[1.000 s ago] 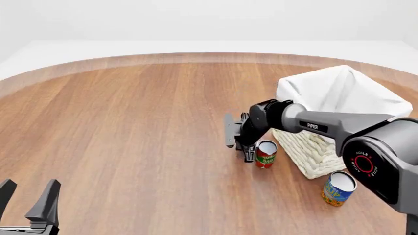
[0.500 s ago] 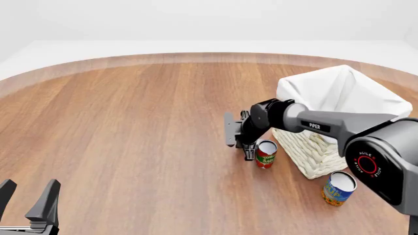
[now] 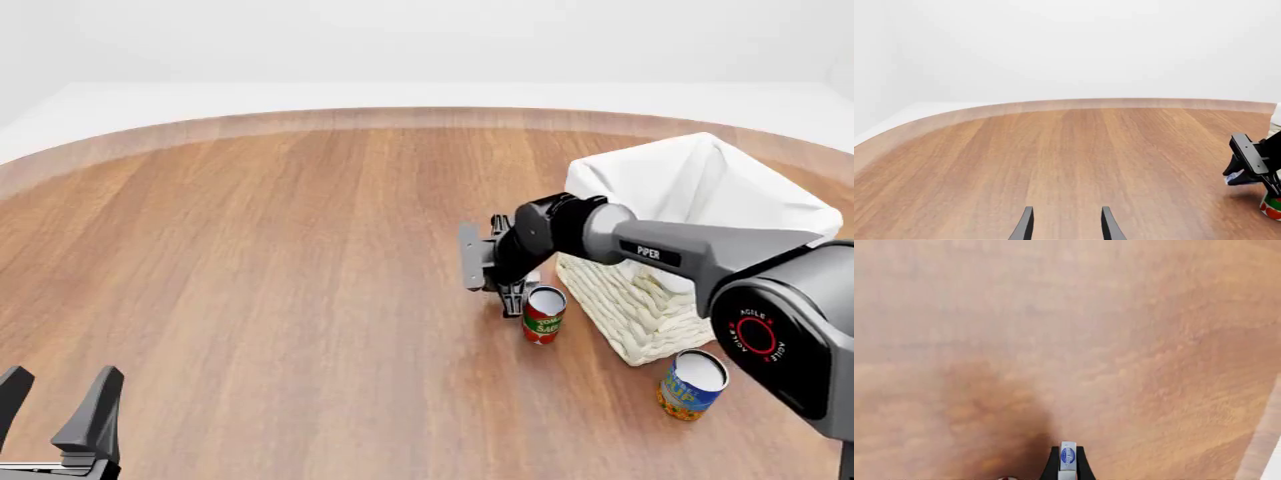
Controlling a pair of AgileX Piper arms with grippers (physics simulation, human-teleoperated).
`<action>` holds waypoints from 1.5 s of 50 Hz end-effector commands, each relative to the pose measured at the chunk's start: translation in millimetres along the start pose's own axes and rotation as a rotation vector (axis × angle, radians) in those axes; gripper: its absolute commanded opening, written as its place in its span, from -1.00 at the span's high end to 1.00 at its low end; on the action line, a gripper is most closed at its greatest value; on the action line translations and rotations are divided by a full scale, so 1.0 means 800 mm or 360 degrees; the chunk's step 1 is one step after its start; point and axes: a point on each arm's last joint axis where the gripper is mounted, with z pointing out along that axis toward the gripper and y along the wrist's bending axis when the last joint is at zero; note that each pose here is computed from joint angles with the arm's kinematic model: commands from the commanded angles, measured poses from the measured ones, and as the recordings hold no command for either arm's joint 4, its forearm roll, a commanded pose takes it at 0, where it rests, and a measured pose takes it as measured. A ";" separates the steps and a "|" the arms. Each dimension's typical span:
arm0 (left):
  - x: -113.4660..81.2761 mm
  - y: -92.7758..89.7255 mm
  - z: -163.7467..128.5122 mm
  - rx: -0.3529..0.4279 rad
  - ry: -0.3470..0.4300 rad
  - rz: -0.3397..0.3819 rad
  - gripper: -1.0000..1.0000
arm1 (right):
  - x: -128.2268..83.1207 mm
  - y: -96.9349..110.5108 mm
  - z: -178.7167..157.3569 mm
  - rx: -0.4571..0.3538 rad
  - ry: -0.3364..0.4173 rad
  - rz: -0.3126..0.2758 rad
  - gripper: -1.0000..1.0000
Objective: Pick up the alphabet soup and the cream cheese box, and put them in the basket.
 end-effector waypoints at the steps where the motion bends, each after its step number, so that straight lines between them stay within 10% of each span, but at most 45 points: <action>1: 0.000 0.000 0.000 0.0000 0.0000 0.0000 -1.00 | -0.004 -0.008 -0.013 0.0053 -0.0017 -0.0025 1.00; 34: 0.000 0.000 0.000 0.0000 0.0000 0.0000 -1.00 | -0.053 -0.013 -0.074 0.0304 -0.0206 0.0146 1.00; 75: 0.000 0.000 0.000 0.0000 0.0000 0.0000 -1.00 | -0.084 -0.005 -0.143 0.0463 -0.0474 0.0615 1.00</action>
